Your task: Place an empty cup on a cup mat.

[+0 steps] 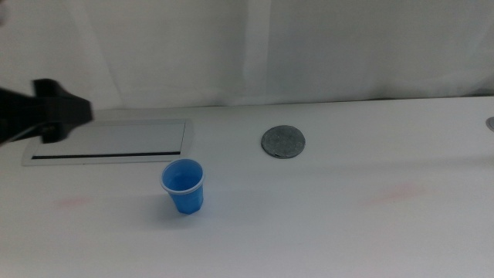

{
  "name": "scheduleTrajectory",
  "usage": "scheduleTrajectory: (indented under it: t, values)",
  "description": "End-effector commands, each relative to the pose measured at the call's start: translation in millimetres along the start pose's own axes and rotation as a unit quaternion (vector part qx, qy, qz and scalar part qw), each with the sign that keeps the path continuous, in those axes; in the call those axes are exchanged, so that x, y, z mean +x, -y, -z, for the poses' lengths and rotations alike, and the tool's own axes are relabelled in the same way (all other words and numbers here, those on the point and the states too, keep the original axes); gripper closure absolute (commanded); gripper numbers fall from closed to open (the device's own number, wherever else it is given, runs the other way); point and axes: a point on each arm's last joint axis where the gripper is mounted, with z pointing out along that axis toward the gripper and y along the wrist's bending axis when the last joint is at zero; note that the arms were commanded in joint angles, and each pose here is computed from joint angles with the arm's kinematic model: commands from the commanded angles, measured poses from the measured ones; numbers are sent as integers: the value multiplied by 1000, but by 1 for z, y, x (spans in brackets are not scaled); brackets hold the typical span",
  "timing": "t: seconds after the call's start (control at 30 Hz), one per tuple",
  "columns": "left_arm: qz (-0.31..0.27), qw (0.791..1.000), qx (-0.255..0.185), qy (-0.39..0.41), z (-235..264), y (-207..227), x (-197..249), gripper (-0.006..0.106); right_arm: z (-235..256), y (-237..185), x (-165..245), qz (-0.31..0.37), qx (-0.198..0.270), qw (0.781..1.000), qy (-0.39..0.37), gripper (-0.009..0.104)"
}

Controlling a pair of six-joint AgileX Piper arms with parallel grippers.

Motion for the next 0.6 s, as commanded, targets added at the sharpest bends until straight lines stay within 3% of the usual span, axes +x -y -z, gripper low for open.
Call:
scheduleTrajectory:
  t: [0.0,0.23,0.57]
  values:
    - [-2,999,26,-43,-19,7,-4,10,-1,0,9,5,2,1000,-12,98]
    - [-1,990,45,-131,-77,29,3,10,-1,0,9,5,2,1000,-12,98]
    - [13,979,-33,-200,-139,40,27,10,-1,0,9,5,2,1000,-12,98]
